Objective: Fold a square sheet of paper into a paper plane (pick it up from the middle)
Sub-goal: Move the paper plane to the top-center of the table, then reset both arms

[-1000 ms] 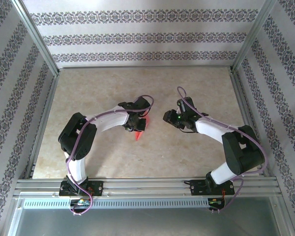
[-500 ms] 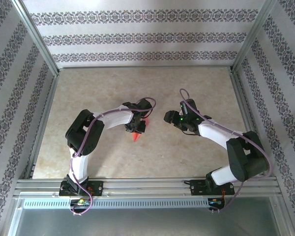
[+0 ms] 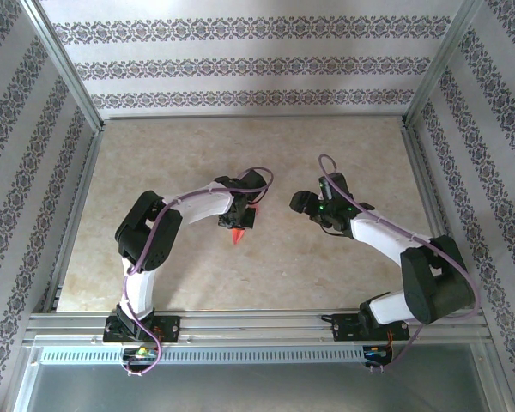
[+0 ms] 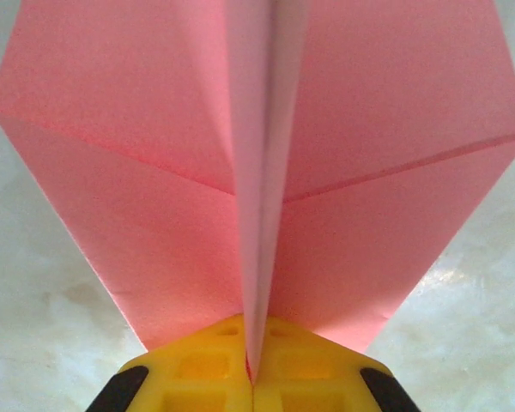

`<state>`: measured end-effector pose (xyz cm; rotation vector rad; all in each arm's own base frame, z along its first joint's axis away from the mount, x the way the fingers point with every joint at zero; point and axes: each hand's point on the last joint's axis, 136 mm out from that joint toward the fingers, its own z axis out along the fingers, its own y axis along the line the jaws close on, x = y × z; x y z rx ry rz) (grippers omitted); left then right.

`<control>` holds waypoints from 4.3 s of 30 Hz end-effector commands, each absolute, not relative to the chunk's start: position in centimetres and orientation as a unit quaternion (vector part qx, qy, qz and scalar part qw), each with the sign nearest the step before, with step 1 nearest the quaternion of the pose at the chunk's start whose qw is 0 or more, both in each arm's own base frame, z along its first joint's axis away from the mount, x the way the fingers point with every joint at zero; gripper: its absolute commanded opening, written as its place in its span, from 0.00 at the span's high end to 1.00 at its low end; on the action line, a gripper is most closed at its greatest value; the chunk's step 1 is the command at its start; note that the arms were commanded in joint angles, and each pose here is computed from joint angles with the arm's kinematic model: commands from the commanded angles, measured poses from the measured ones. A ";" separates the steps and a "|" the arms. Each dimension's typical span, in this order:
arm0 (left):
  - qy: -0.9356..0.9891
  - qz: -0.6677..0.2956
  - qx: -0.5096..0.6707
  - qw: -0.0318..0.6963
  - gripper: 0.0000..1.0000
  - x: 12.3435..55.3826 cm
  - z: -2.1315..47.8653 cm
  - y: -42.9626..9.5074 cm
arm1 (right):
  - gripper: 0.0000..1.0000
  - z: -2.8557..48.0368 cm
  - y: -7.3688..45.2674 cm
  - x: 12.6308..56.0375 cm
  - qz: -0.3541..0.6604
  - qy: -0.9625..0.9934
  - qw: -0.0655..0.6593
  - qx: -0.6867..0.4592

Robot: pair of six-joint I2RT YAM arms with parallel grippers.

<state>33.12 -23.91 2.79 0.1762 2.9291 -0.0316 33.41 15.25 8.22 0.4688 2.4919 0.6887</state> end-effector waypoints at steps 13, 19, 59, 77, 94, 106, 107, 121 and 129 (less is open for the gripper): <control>0.986 -0.022 -0.030 0.161 0.92 43.5 5.0 -23.6 | 0.15 9.1 13.0 32.8 0.234 0.915 0.279 0.175; 0.986 -0.010 -0.052 0.157 0.90 45.1 4.0 -23.3 | 0.15 9.0 13.0 32.7 0.242 0.914 0.276 0.173; 0.992 0.010 -0.066 0.109 0.74 45.5 0.9 -22.8 | 0.15 8.4 13.5 32.4 0.259 0.914 0.257 0.178; 0.981 -0.017 -0.079 0.179 0.62 46.6 8.9 -22.8 | 0.14 9.1 13.3 32.7 0.258 0.910 0.268 0.181; 0.926 -0.028 -0.132 0.353 0.42 43.3 21.8 -14.4 | 0.02 17.9 6.5 34.6 0.144 0.884 0.421 0.146; 0.814 0.183 -0.240 0.496 0.01 33.5 18.6 4.4 | 0.02 18.9 -2.7 33.0 -0.103 0.800 0.578 0.127; 0.807 0.189 -0.250 0.501 0.01 32.9 18.5 5.4 | 0.02 18.3 -3.4 32.8 -0.116 0.799 0.574 0.136; 0.785 0.108 -0.124 0.598 0.01 35.9 13.1 5.1 | 0.02 13.2 -2.2 37.0 -0.061 0.813 0.578 0.050; 0.780 0.064 -0.070 0.619 0.01 37.8 11.3 2.8 | 0.02 12.9 -1.3 38.0 0.012 0.810 0.586 0.031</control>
